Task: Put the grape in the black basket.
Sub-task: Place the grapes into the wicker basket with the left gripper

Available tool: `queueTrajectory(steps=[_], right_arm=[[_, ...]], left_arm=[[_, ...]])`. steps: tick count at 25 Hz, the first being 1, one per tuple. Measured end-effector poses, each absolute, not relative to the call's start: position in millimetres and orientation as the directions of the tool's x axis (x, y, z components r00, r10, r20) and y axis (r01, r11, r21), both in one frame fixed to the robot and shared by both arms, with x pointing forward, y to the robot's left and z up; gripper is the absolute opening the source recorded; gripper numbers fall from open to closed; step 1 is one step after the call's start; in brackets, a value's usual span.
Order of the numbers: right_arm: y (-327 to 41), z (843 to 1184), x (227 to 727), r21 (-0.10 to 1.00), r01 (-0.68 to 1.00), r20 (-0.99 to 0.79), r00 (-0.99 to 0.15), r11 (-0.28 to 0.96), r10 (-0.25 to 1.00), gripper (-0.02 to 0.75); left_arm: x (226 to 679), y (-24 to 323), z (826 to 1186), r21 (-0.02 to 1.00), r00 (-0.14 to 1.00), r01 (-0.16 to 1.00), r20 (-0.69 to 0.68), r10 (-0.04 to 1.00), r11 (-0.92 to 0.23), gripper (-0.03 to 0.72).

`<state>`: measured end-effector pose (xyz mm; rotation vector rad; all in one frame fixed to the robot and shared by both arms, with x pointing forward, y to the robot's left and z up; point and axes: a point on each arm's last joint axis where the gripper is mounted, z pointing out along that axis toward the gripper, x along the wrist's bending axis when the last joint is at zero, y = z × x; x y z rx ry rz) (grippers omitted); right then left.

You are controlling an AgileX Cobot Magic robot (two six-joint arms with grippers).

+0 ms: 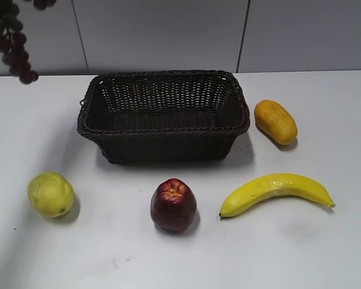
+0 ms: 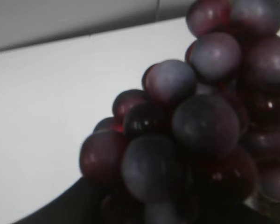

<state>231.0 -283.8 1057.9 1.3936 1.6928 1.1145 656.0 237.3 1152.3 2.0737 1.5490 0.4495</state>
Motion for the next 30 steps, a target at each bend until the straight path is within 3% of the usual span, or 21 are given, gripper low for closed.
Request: queueTrajectory(steps=[5, 11, 16, 23, 30], right_arm=[[-283.8, 1058.0, 231.0, 0.911, 0.406, 0.022, -0.206, 0.065, 0.978, 0.572], [-283.8, 1058.0, 231.0, 0.911, 0.406, 0.022, -0.206, 0.065, 0.978, 0.572], [-283.8, 1058.0, 231.0, 0.911, 0.406, 0.022, -0.206, 0.065, 0.978, 0.572], [-283.8, 1057.9, 231.0, 0.911, 0.407, 0.022, -0.206, 0.065, 0.978, 0.572], [-283.8, 1057.9, 231.0, 0.911, 0.407, 0.022, -0.206, 0.065, 0.978, 0.572]], left_arm=[[643.8, 167.7, 1181.2, 0.704, 0.446, 0.647, -0.037, 0.894, -0.294, 0.278], [642.6, 96.2, 1156.6, 0.724, 0.566, 0.575, -0.017, 0.825, -0.380, 0.278], [657.8, 57.3, 1093.1, 0.626, 0.613, 0.599, 0.044, 0.789, -0.500, 0.278], [666.5, 32.6, 1017.4, 0.466, 0.649, 0.663, 0.033, 0.760, -0.586, 0.272], [665.9, 30.4, 990.1, 0.373, 0.655, 0.698, 0.010, 0.755, -0.611, 0.270]])
